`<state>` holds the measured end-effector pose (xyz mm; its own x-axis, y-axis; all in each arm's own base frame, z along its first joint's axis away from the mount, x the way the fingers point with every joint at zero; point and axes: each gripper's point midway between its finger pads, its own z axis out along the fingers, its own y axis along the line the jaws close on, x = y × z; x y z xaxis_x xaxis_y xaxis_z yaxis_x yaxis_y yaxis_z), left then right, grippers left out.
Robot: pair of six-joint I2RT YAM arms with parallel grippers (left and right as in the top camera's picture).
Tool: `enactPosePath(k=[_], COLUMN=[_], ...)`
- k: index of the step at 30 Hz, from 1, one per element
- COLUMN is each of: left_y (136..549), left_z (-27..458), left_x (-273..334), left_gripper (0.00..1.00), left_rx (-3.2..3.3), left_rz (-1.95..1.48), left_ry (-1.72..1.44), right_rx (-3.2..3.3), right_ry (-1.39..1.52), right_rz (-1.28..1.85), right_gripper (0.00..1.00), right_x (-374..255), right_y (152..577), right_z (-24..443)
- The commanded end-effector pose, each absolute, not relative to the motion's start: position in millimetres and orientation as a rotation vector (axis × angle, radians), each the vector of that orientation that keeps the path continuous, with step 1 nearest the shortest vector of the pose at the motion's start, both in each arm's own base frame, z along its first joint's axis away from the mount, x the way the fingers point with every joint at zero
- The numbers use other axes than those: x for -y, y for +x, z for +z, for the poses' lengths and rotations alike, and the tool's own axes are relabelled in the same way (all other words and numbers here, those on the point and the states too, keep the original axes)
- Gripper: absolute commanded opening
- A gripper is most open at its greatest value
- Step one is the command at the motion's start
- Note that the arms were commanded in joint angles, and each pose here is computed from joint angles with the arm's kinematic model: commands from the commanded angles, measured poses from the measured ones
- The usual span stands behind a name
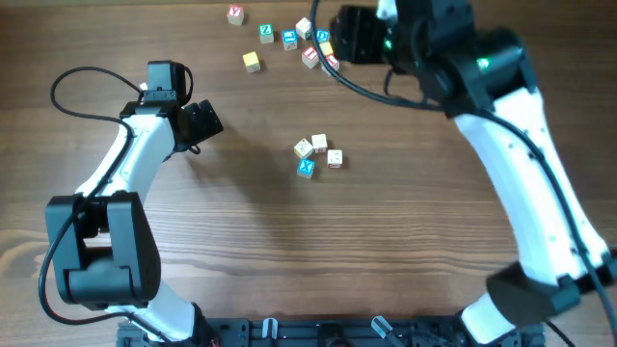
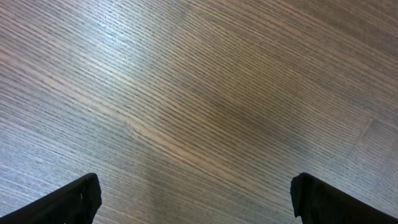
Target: Form a circle
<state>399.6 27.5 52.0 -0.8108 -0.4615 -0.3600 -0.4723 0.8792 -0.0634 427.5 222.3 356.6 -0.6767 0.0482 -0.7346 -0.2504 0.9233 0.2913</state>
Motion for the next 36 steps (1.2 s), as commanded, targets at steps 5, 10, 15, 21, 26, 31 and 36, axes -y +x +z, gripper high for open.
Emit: enactPosePath(k=[5,10,15,21,26,31,36], left_y=[403,403,403,403,403,403,403], left_z=[61,61,61,61,61,61,61], left_x=[-31,-31,-31,-31,-31,-31,-31], left_gripper=[1.00,1.00,1.00,1.00,1.00,1.00,1.00], left_rx=[-2.650,-2.650,-2.650,-2.650,-2.650,-2.650,-2.650], left_rz=[0.045,0.044,0.044,0.045,0.044,0.044,0.044], left_ry=[-0.708,-0.707,-0.707,-0.708,-0.707,-0.707,-0.707], right_rx=[-2.374,-2.416,-2.478,-2.458,-2.442,-2.457,-2.469], right_ry=[-0.409,-0.589,-0.580,-0.584,-0.605,-0.607,-0.618], right_rz=[0.203,0.102,0.085,0.100,0.093,0.091,0.124], right_gripper=[0.90,0.81,0.75,0.71,0.58,0.33,0.34], right_x=[-230,-229,-225,-233,-235,-234,-237], right_y=[506,539,562,578,585,582,578], right_z=[234,154,78,37,19,16,14])
